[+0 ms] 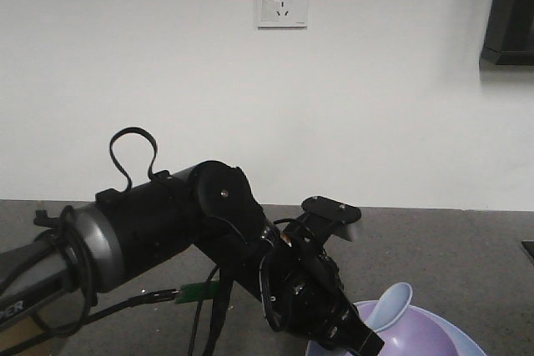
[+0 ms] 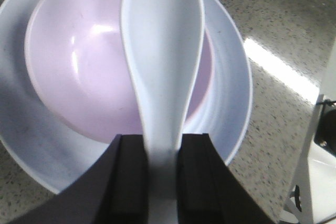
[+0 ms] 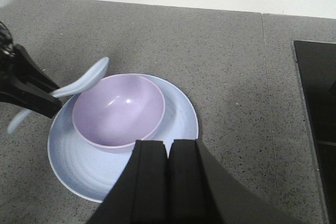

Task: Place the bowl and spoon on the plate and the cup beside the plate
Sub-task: 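Lower the white spoon into the bowl and open the left gripper, then move the left gripper down around the brown paper cup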

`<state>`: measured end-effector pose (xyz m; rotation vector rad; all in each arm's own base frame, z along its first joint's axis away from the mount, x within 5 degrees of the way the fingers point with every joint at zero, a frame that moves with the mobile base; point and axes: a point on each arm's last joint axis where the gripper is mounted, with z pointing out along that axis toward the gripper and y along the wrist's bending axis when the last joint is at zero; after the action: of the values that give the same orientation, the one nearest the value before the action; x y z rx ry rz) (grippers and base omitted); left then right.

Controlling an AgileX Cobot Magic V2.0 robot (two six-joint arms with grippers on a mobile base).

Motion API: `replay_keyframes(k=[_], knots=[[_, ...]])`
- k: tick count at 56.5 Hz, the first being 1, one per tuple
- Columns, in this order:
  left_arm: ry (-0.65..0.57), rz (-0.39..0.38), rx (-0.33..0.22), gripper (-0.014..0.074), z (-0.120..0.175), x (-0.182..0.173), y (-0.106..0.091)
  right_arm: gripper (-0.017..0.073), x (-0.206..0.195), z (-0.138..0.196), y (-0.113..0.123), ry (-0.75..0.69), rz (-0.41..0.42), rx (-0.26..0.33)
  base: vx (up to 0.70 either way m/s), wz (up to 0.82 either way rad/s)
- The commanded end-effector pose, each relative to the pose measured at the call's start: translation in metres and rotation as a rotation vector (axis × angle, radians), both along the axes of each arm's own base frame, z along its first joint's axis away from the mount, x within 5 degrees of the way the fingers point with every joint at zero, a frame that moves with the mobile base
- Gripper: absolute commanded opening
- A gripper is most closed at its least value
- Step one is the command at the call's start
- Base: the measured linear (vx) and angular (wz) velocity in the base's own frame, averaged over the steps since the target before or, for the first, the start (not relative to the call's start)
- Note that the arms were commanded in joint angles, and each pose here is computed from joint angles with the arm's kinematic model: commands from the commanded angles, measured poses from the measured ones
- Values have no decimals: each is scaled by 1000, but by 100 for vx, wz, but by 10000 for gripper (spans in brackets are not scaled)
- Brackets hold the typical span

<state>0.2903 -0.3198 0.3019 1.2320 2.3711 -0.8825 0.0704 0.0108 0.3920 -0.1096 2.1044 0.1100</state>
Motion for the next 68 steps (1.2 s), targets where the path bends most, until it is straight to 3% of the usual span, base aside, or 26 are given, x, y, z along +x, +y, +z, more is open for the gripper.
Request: replay_keyframes(k=[1,27,34,44,50,54,58,59,63,68], knots=[[-41,36,-110,46,31,-3,-2,-8,3,13,-1,-92,-9,4,0,0],[-76,48,-127,517,30,1,-4,-8,3,13,-1,-91,-9,5,0,0],[-91,29,-126,575,33,0,-3,-8,3,12,-1,-90,-9,5,0,0],[-182,21,-96,580,54,-7,11,-8,3,12,-1,-89,-9,5,0,0],[-290,62,-22,580,78,-14,32,-8,3,12,-1,-89,-9,5,0,0],[-368,112,70,580,92,-18,51,-8,3,12,-1,-89,-9,5,0,0],[-406,190,188,580,104,-24,73,-8,3,12,-1,-89,-9,5,0,0],[-427,224,246,580,107,-24,81,-8,3,12,-1,-89,-9,5,0,0],[-434,303,389,580,112,-26,106,-8,3,12,-1,-89,-9,5,0,0],[-458,430,426,575,121,-23,134,-8,3,12,0,-88,-8,5,0,0]])
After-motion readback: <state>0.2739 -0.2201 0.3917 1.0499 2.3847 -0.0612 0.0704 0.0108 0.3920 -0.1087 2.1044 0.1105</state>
